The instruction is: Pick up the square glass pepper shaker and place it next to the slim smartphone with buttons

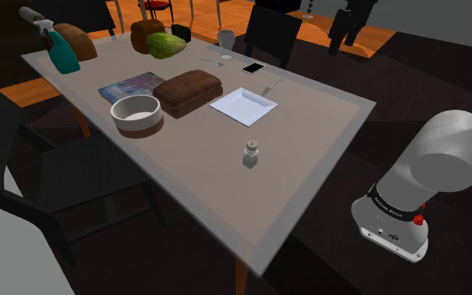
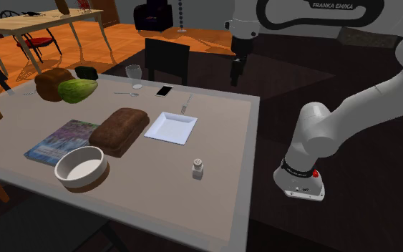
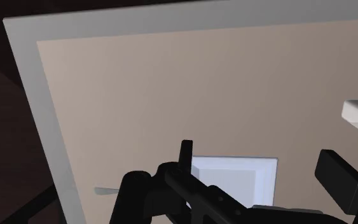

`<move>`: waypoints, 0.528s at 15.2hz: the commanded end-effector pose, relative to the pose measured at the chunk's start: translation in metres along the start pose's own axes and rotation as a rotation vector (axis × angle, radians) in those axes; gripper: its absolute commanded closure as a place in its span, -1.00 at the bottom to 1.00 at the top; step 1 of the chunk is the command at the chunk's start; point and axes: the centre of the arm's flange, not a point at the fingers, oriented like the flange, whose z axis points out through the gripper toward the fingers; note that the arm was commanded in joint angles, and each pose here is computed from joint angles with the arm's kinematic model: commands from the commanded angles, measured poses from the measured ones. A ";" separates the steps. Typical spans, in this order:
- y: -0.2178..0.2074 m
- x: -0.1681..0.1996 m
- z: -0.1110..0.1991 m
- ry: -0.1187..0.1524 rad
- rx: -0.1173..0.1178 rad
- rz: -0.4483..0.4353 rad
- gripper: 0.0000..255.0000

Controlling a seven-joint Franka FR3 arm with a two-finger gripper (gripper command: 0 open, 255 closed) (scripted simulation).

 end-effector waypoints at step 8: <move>-0.070 0.012 0.056 0.015 0.014 0.022 -1.00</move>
